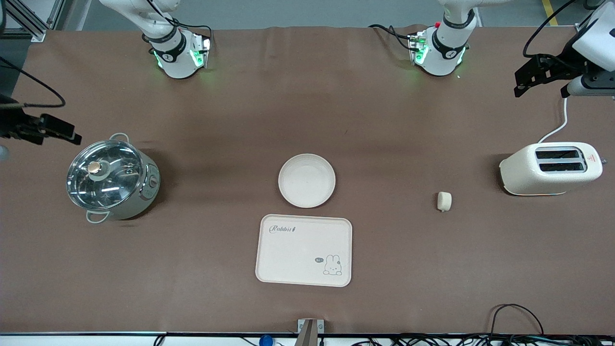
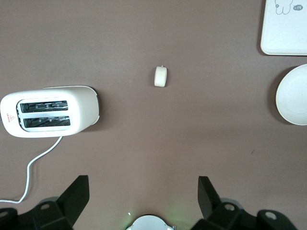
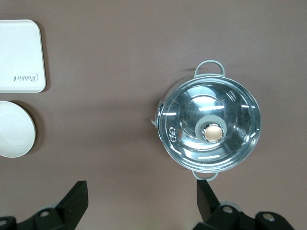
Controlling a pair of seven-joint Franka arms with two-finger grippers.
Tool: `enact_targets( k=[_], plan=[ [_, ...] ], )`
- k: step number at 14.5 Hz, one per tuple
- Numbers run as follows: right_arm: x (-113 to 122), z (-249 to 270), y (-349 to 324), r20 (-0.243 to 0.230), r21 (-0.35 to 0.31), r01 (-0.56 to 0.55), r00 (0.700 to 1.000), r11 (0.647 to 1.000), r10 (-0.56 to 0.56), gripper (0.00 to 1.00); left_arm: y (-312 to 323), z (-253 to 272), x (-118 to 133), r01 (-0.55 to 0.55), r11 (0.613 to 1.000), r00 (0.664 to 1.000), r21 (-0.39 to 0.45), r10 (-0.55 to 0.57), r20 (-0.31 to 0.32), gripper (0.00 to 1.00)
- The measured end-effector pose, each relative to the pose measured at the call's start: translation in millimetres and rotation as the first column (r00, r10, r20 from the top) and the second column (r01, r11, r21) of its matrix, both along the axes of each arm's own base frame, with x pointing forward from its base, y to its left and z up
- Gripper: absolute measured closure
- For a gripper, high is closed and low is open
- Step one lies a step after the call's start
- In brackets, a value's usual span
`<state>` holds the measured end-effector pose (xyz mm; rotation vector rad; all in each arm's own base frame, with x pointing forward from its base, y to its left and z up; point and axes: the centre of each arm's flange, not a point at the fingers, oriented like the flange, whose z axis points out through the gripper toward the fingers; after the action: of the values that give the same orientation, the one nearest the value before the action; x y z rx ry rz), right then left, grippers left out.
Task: Place bun in plate and plate on tray
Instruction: 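Grasp the bun with the left gripper while the right gripper reaches the plate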
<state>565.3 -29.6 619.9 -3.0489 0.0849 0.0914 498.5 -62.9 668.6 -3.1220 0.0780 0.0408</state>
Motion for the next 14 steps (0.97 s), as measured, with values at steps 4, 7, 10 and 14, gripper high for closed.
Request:
enact_targets(
  k=[4,7,10,14],
  plan=[
    [-7.8,8.1,-9.4,-0.002,-0.005,0.006,1.000,1.000,-0.006,0.00,2.2,-10.9,10.7,-0.003,1.000,1.000,-0.003,0.003,-0.020,0.00],
    [-8.2,10.8,-14.1,0.005,-0.006,0.007,1.000,1.000,-0.007,0.00,4.6,-43.2,40.0,-0.005,1.000,0.997,-0.012,0.004,-0.074,0.00],
    [-7.4,11.8,-10.7,0.011,0.001,0.002,1.000,1.000,-0.002,0.00,5.2,-107.3,80.6,-0.008,1.000,0.994,-0.027,0.005,-0.110,0.00],
    [13.1,-8.4,30.2,0.052,0.069,-0.025,0.998,0.997,0.021,0.00,4.5,-222.7,117.6,-0.068,0.997,0.995,-0.029,0.065,-0.082,0.00]
  ],
)
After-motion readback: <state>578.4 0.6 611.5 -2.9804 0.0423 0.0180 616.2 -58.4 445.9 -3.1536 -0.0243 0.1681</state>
